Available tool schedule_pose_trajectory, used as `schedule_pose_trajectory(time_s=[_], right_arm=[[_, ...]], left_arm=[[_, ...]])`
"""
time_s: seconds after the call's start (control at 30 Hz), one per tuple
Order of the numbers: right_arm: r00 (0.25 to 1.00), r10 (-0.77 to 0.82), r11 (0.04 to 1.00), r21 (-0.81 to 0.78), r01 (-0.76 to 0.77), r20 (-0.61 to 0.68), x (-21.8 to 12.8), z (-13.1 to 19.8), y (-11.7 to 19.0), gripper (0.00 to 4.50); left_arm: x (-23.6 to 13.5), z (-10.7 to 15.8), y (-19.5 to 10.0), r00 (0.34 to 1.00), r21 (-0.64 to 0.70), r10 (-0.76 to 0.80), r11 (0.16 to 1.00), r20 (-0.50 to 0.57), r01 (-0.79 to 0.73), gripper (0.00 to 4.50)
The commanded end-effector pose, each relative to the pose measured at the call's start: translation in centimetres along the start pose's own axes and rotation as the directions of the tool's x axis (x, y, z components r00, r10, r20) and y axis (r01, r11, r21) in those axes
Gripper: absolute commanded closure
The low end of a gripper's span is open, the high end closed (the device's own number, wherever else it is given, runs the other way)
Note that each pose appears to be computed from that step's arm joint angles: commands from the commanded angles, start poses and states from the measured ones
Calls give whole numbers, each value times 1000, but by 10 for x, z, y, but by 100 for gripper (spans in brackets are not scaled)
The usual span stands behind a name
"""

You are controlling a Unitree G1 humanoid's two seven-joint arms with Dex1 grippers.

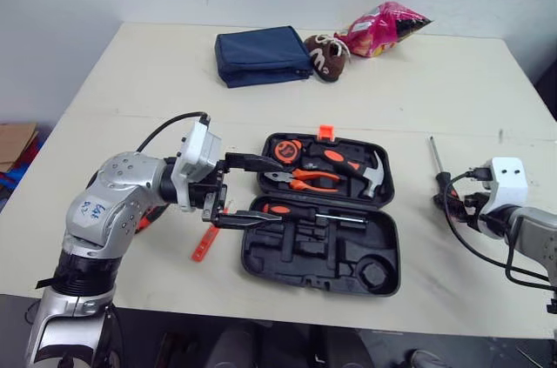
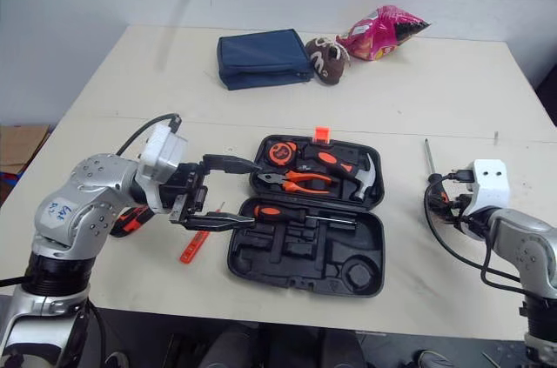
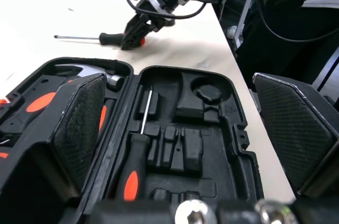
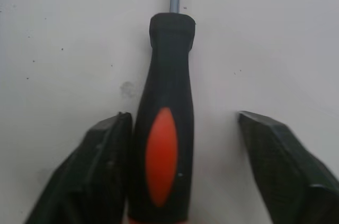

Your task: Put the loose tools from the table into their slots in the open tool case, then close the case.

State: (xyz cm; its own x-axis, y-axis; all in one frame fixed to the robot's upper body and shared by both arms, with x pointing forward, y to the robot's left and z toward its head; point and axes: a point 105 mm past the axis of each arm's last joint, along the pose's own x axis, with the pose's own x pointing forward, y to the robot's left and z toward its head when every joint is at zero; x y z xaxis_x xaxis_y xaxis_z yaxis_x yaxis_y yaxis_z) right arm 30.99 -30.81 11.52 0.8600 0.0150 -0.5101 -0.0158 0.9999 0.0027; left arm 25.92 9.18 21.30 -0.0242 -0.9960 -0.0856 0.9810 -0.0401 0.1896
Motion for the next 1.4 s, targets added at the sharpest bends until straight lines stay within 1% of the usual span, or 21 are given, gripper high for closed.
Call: schedule_pose_trajectory(time_s=[0.03, 0.07, 0.13, 0.23, 0.3, 0.37, 0.43, 0.5, 0.53, 0.6, 0.63, 0.67, 0.7, 0.73, 0.77, 0.8, 0.97, 1.1, 1.17, 1.3, 1.4], right_arm=[[999, -40, 999, 19, 41, -33, 2, -12, -5, 315], [999, -46, 998, 32, 46, -24, 1, -11, -6, 351], [998, -59, 998, 35, 59, 4, -2, -6, -8, 348], [986, -37, 999, -19, 41, 162, -12, 25, -7, 348], [962, 85, 985, -165, -43, 259, -26, 53, 8, 348], [933, 213, 952, -276, -131, 291, -38, 71, 26, 348], [889, 351, 902, -362, -236, 295, -49, 86, 51, 348], [853, 454, 843, -435, -317, 258, -56, 89, 70, 348], [834, 503, 800, -490, -348, 228, -59, 87, 80, 348], [772, 623, 643, -642, -418, 122, -69, 80, 110, 348], [754, 650, 595, -676, -435, 88, -71, 77, 117, 348], [715, 699, 465, -746, -476, -20, -74, 65, 135, 348], [671, 731, 344, -782, -520, -126, -77, 51, 150, 348], [637, 744, 254, -796, -550, -202, -79, 40, 159, 348], [619, 740, 190, -801, -568, -263, -80, 31, 164, 348], [616, 729, 161, -800, -579, -299, -78, 25, 164, 348], [620, 668, 84, -787, -611, -411, -72, -2, 158, 348], [661, 648, 163, -780, -604, -377, -62, -1, 159, 348], [675, 624, 157, -783, -602, -393, -60, -3, 154, 348], [692, 605, 194, -770, -608, -394, -57, -5, 151, 348], [679, 610, 188, -758, -625, -409, -58, -9, 154, 348]], left_arm=[[2, 10, -6, 1000, 49, -21, 999, -4, 21, 0], [2, 11, -6, 1000, 49, -20, 999, -5, 21, 0], [1, 12, -7, 1000, 52, -18, 998, -6, 19, 0], [-1, 18, -7, 1000, 150, -11, 989, 10, 9, 0], [0, 30, -3, 999, 215, 7, 976, 53, -19, 0], [0, 34, -5, 998, 214, -13, 977, 57, 1, 0], [-4, 29, -9, 999, 188, -39, 982, 28, 33, 0], [-7, 24, -13, 999, 159, -53, 986, 10, 51, 0], [-10, 21, -13, 999, 149, -53, 988, 1, 52, 0], [-18, 12, -14, 999, 111, -32, 993, -21, 34, 0], [-20, 10, -14, 999, 101, -27, 994, -26, 29, 0], [-30, 0, -14, 999, 73, 3, 997, -48, 0, 0], [-39, -8, -14, 997, 42, 30, 999, -68, -27, 0], [-45, -14, -15, 995, 21, 47, 999, -83, -46, 0], [-49, -18, -17, 994, 7, 51, 999, -99, -51, 0], [-50, -20, -20, 993, 4, 46, 999, -108, -46, 0], [-49, -22, -22, 992, 12, 58, 998, -111, -57, 0], [-46, -23, -24, 992, 3, 56, 998, -109, -56, 0], [-46, -24, -25, 992, -2, 55, 998, -111, -55, 0], [-46, -25, -26, 992, -5, 57, 998, -111, -58, 0], [-45, -25, -26, 992, -4, 55, 998, -114, -56, 0]])
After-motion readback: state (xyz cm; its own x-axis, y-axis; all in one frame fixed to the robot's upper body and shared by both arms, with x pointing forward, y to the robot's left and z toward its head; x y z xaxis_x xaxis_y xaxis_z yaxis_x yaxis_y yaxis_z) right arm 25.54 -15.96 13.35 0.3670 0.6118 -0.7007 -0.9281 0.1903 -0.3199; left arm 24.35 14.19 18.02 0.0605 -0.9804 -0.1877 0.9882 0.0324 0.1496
